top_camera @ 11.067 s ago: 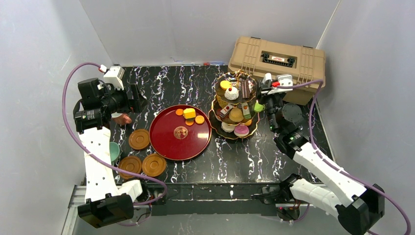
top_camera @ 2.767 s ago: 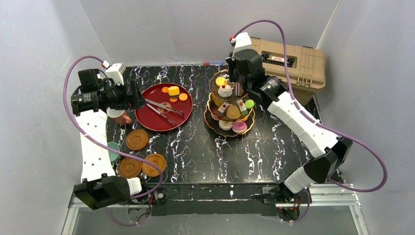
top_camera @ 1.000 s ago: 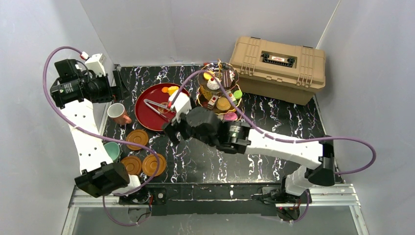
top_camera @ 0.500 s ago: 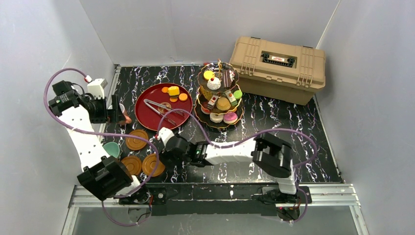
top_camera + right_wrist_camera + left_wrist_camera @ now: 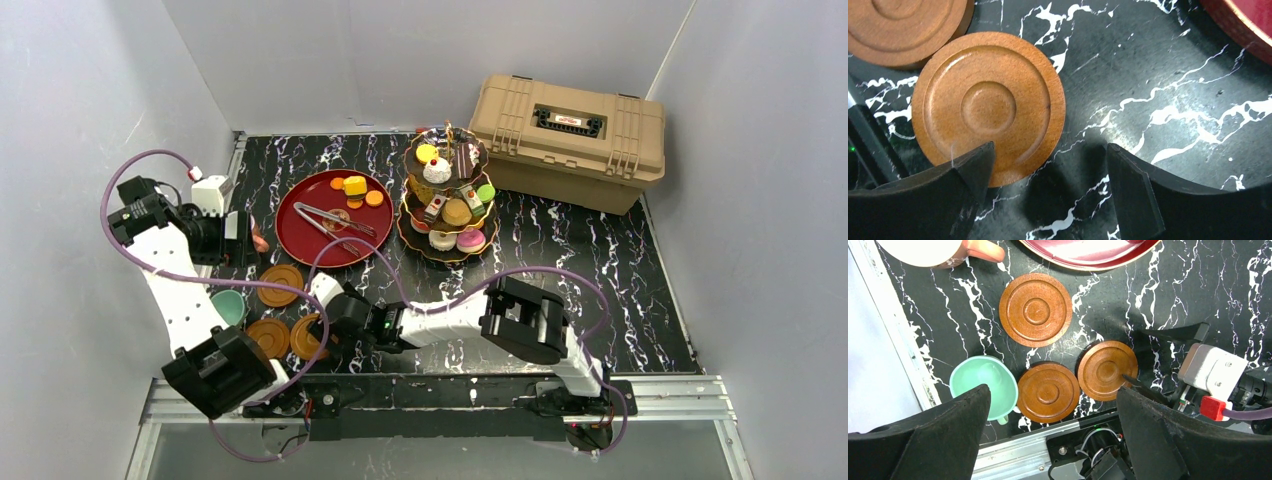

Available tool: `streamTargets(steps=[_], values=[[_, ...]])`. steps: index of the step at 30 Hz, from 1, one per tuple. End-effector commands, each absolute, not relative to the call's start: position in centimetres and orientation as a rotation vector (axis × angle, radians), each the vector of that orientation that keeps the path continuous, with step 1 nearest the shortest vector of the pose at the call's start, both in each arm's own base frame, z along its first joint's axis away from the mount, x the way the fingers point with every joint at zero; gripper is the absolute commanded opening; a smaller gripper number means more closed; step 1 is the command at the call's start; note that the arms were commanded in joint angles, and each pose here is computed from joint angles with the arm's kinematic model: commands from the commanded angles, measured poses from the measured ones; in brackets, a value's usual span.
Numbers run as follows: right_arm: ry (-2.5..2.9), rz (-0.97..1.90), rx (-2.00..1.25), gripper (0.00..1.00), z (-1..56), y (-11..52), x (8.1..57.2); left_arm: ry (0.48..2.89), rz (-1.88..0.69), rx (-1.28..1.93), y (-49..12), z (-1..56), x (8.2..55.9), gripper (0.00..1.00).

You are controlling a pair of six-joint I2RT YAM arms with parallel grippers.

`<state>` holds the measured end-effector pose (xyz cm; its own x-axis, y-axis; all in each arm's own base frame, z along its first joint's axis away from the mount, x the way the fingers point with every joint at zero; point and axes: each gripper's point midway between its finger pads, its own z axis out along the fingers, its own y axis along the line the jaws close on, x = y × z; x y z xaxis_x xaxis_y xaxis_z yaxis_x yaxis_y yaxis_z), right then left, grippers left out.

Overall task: Serve the afternoon tea
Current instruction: Move the coaster to the center of the board.

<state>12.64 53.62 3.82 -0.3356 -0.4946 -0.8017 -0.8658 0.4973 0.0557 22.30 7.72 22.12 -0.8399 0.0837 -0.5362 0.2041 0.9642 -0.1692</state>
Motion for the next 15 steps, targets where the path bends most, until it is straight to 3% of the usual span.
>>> streamTargets(steps=[1,7,15], values=[[1.929,0.553,-1.040,0.88,4.6,54.7,14.8,2.559,-0.333,0.212,6.7,22.4,21.3,0.95],[1.953,0.424,-1.053,0.80,3.8,51.8,15.5,2.561,-0.367,0.211,6.4,21.9,21.3,0.94],[2.009,0.275,-1.060,0.74,3.0,42.9,15.1,2.590,-0.431,0.236,5.8,20.3,20.9,0.92]])
